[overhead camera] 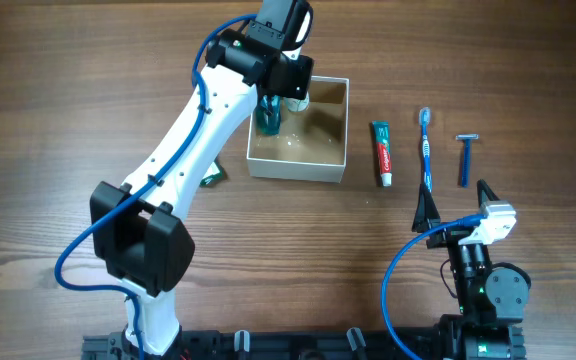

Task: Pack container
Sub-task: 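Lower the tube upright into the box beside the bottle and release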

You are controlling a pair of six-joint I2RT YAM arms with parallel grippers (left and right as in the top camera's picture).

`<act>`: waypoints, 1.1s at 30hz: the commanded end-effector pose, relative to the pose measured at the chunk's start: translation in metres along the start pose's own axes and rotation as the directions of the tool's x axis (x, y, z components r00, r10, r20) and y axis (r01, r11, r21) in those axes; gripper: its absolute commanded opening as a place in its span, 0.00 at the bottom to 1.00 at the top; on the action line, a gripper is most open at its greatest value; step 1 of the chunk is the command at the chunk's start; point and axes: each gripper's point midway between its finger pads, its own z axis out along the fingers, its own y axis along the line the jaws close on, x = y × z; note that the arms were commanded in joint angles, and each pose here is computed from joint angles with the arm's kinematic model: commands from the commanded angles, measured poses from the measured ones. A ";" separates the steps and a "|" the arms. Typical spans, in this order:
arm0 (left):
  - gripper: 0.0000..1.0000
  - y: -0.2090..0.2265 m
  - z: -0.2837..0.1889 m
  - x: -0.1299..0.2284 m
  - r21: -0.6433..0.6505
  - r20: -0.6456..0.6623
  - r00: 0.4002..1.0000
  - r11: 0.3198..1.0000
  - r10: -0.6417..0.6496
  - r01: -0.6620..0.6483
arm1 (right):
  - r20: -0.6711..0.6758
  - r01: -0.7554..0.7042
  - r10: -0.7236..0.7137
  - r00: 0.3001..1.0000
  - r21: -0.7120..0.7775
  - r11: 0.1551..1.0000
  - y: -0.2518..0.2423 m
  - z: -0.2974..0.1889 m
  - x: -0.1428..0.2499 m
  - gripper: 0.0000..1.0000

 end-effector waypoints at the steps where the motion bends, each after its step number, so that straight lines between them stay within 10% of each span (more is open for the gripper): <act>1: 0.04 0.000 0.002 -0.005 -0.006 0.013 1.000 1.000 0.024 -0.024 | 0.003 0.004 -0.004 1.000 -0.004 1.000 0.001 0.000 0.000 1.00; 33: 0.12 -0.003 0.027 0.001 -0.005 -0.019 0.999 1.000 0.028 -0.029 | 0.003 0.003 -0.003 1.000 -0.004 1.000 0.001 0.000 0.000 1.00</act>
